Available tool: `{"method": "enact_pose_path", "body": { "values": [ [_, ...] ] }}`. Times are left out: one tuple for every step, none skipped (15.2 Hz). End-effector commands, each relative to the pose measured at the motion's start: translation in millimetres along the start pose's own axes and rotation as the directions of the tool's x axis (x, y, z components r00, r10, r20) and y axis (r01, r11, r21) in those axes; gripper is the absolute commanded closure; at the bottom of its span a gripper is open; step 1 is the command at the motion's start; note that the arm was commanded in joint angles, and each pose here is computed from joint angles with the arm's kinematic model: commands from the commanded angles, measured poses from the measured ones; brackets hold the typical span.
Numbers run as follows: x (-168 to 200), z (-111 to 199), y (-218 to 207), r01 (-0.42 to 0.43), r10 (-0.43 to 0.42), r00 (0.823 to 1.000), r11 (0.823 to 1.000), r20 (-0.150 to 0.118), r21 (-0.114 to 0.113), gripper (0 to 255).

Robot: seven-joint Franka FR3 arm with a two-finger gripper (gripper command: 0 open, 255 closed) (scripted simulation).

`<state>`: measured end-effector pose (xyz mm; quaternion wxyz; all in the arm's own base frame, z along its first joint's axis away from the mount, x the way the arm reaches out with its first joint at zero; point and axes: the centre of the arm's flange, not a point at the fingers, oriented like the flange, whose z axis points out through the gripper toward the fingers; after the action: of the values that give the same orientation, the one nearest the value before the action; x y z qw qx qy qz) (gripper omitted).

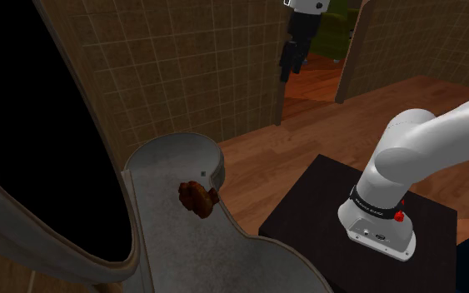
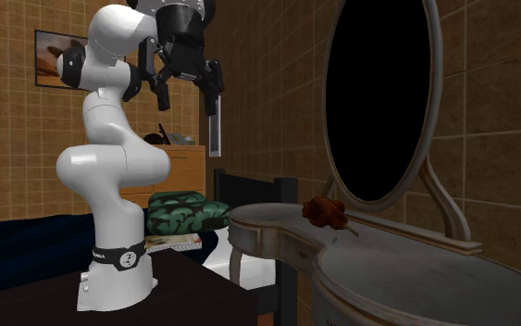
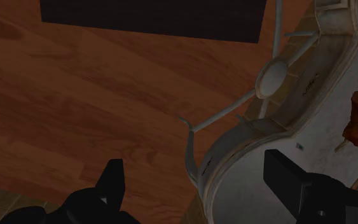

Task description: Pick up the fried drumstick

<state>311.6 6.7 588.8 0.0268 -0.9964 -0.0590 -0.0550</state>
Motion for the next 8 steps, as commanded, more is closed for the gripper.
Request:
{"method": "enact_pose_path", "body": {
  "values": [
    [0.0,0.0,0.0,0.000,0.000,1.000,1.000,0.000,0.000,0],
    [4.3,5.3,-12.3,-0.002,0.002,1.000,1.000,0.010,-0.003,0],
    [8.6,10.7,-24.6,-0.004,0.004,1.000,1.000,0.020,-0.007,0],
    [12.8,16.2,-36.8,-0.006,0.006,1.000,1.000,0.030,-0.010,0],
    [17.1,21.8,-49.0,-0.008,0.008,0.999,1.000,0.040,-0.014,0],
    [21.2,27.4,-61.2,-0.010,0.010,0.999,1.000,0.051,-0.017,0],
    [25.4,33.2,-73.4,-0.011,0.013,0.998,1.000,0.061,-0.021,0],
    [29.5,39.0,-85.5,-0.013,0.015,0.997,1.000,0.071,-0.024,0]
  ]
}}
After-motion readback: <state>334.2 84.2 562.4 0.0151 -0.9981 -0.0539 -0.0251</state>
